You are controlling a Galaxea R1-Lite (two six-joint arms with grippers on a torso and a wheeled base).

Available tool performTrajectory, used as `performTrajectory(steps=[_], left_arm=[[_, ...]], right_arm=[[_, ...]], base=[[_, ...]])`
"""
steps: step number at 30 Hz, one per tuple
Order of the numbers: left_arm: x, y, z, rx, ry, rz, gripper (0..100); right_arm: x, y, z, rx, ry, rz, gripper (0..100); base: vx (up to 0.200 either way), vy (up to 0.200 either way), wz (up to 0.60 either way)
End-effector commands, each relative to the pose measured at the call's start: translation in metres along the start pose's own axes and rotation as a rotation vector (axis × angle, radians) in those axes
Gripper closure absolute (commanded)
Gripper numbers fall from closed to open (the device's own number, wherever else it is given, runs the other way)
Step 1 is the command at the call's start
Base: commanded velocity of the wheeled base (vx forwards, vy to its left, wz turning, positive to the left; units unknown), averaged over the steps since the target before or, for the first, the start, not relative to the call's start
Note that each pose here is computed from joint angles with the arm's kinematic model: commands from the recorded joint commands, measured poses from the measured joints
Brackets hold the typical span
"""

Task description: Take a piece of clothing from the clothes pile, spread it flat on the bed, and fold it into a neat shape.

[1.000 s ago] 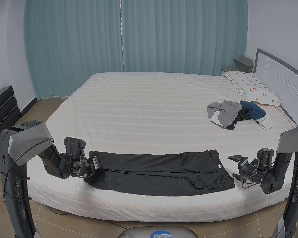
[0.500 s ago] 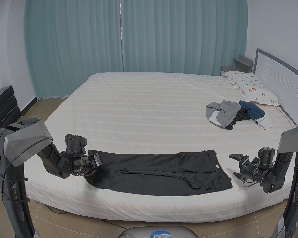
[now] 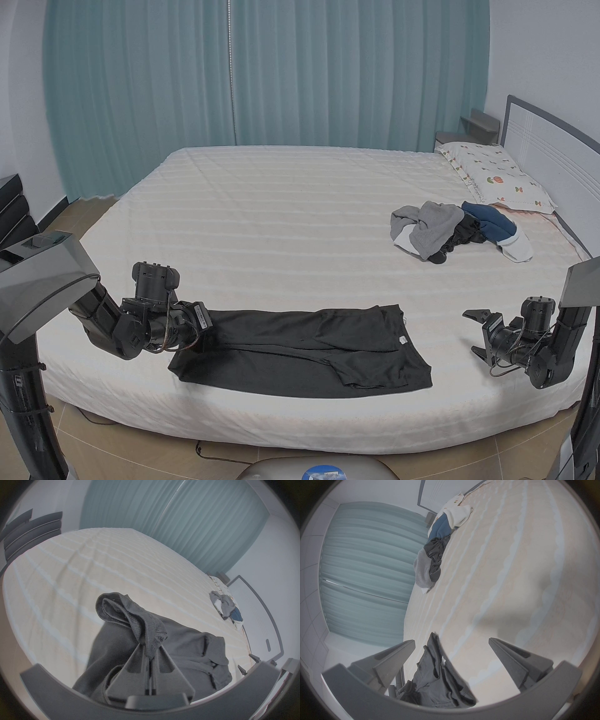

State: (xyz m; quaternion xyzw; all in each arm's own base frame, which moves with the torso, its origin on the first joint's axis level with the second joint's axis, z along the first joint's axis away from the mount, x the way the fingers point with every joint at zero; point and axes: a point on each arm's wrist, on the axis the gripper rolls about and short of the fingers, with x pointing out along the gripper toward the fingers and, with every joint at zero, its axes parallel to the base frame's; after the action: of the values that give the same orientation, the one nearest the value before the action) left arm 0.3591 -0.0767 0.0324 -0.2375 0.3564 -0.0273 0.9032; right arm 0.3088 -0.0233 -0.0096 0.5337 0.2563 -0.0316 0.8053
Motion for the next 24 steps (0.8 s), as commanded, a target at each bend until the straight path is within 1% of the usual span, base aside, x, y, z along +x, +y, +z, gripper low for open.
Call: performTrajectory(steps=[1, 5, 7, 8, 9, 11, 14, 18, 20, 24], left_arm=[[-0.011, -0.015, 0.001, 0.022, -0.027, -0.024, 100], [-0.011, -0.027, -0.006, 0.046, -0.027, -0.026, 100], [-0.011, -0.039, -0.013, 0.07, -0.019, -0.041, 100], [-0.011, -0.039, -0.013, 0.07, -0.019, -0.041, 100], [-0.01, -0.047, -0.018, 0.086, 0.0, -0.05, 100], [-0.011, -0.057, -0.022, 0.104, 0.02, -0.058, 100], [-0.01, -0.067, -0.021, 0.117, 0.019, -0.049, 100], [-0.007, -0.078, -0.022, 0.133, 0.038, -0.049, 100], [-0.006, -0.086, -0.022, 0.142, 0.049, -0.058, 100], [0.003, -0.093, -0.027, 0.154, 0.073, -0.055, 100]], right_arm=[[0.001, -0.002, -0.001, 0.001, 0.006, -0.005, 0], [0.001, -0.002, -0.002, 0.001, 0.009, -0.007, 0], [0.001, -0.002, -0.004, 0.0, 0.013, -0.007, 0], [0.001, -0.002, -0.004, 0.0, 0.013, -0.007, 0], [0.001, -0.002, -0.004, -0.001, 0.014, -0.009, 0], [0.001, -0.002, -0.004, -0.001, 0.013, -0.011, 0], [0.001, -0.003, -0.005, -0.004, 0.016, -0.013, 0], [0.001, -0.002, -0.005, -0.006, 0.017, -0.012, 0], [0.001, -0.002, -0.005, -0.006, 0.017, -0.012, 0], [0.001, -0.003, -0.005, -0.005, 0.018, -0.013, 0]], base=[[0.0, -0.2, 0.0], [0.0, -0.2, 0.0], [0.0, -0.2, 0.0], [0.0, -0.2, 0.0], [0.0, -0.2, 0.0], [0.0, -0.2, 0.0], [0.0, -0.2, 0.0], [0.0, -0.2, 0.0], [0.0, -0.2, 0.0], [0.0, -0.2, 0.0]])
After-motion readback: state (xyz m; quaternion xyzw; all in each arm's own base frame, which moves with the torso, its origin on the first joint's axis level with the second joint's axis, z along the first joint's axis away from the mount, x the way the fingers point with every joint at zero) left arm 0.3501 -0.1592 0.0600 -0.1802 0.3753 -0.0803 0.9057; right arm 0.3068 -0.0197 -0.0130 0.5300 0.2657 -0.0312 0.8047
